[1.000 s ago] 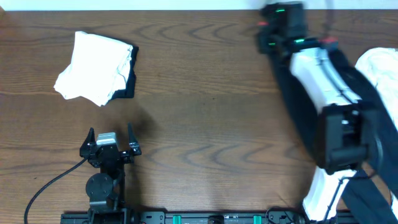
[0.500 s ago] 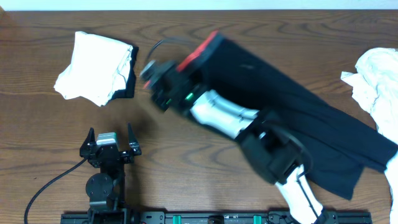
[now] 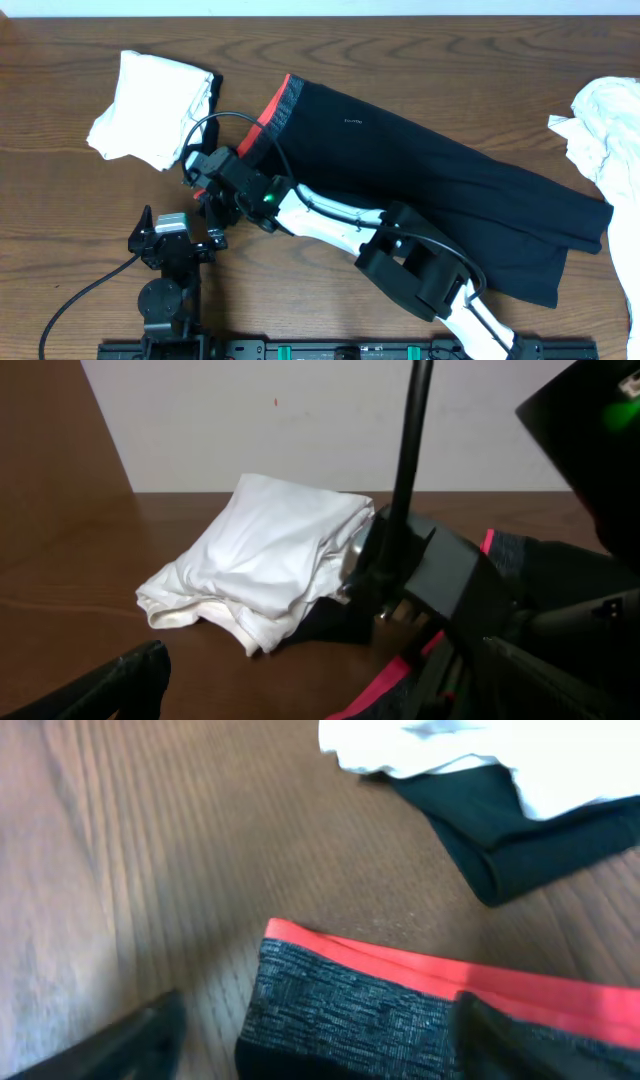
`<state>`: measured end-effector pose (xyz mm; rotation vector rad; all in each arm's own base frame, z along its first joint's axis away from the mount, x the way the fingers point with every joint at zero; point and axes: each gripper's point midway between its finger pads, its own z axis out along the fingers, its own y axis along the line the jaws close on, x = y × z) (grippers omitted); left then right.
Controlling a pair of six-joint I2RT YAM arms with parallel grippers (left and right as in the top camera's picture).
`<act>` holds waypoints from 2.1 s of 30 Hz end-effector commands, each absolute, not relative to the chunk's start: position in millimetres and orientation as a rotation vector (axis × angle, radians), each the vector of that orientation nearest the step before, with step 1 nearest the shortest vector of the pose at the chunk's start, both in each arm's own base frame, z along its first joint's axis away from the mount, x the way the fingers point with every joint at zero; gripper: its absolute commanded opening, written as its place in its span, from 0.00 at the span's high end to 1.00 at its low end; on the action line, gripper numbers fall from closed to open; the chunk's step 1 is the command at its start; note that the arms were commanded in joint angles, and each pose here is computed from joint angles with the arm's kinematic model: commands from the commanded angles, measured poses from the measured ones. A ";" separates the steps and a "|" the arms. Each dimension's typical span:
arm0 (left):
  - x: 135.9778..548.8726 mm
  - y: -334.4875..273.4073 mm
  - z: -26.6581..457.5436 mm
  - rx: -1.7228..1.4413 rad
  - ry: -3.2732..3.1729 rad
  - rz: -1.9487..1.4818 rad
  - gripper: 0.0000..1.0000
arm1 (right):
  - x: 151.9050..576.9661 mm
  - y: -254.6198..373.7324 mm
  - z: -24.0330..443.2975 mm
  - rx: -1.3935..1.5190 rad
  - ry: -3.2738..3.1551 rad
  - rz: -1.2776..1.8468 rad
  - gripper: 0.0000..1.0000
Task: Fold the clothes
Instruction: 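Drag the leggings leftward with the right gripper, spreading them across the table, then grasp the waistband with the left gripper and pull it straight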
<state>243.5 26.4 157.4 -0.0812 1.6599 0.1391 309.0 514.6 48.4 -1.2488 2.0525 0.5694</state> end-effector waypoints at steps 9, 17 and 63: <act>243.8 28.1 147.4 -0.100 1.681 0.133 0.02 | 397.3 377.3 191.5 -0.825 2.166 0.433 0.01; 243.9 28.0 148.5 -0.100 1.677 0.132 0.02 | 432.4 199.6 204.4 -0.411 2.458 0.256 0.01; 513.6 -136.8 121.9 0.529 2.423 -0.285 0.02 | 391.7 -27.6 165.3 0.301 2.831 0.048 0.01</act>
